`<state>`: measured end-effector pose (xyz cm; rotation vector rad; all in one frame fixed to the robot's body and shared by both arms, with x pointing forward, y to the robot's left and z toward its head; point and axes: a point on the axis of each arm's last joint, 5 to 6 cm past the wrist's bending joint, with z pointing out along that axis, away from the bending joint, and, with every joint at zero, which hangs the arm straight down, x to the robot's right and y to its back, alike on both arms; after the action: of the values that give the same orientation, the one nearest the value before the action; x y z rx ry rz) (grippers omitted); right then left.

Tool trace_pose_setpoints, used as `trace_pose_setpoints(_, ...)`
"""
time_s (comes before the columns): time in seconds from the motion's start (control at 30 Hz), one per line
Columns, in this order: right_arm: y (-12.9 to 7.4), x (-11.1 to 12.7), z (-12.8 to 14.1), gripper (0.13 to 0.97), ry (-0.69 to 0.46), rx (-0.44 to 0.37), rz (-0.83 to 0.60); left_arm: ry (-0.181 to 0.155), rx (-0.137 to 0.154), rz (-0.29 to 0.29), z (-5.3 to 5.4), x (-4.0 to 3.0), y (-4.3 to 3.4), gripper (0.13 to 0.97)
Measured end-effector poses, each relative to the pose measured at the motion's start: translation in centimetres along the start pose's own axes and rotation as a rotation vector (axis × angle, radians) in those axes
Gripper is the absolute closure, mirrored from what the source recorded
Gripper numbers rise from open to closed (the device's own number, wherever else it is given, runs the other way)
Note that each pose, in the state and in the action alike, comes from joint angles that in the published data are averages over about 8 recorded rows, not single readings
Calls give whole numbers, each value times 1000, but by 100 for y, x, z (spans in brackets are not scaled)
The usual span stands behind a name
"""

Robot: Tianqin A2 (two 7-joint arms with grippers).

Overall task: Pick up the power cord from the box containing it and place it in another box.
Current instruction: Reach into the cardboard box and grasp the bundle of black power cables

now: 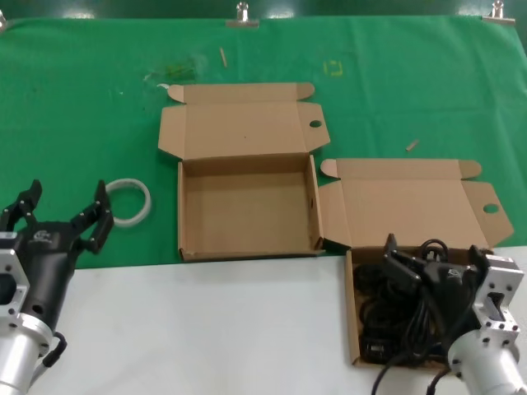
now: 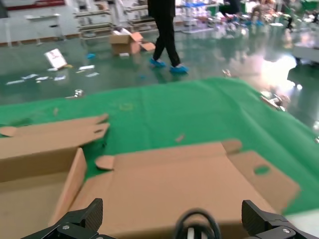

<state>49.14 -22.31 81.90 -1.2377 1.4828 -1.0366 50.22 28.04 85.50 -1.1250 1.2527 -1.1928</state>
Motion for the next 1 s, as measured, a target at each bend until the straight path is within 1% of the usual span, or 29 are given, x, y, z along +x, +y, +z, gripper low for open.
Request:
trace_pose_setpoints(0.17,164,-38,-78,130,45,-12,52,0,0,0,0,0,0,551)
trace_pose_setpoints(0.3,268,-65,-79,130,71,-7,77,0,0,0,0,0,0,551)
trace_pose_setpoints(0.57,452,-79,22,140,103,-22,100,0,0,0,0,0,0,751)
trace_pose_setpoints(0.6,466,-78,33,145,105,-26,101,0,0,0,0,0,0,751)
trace_pose_setpoints(0.8,495,-62,74,171,111,-39,109,0,0,0,0,0,0,850)
trace_pose_setpoints(0.87,489,-58,82,198,109,-39,113,0,0,0,0,0,0,883)
trace_pose_setpoints(1.0,469,-60,94,252,103,-35,127,0,0,0,0,0,0,908)
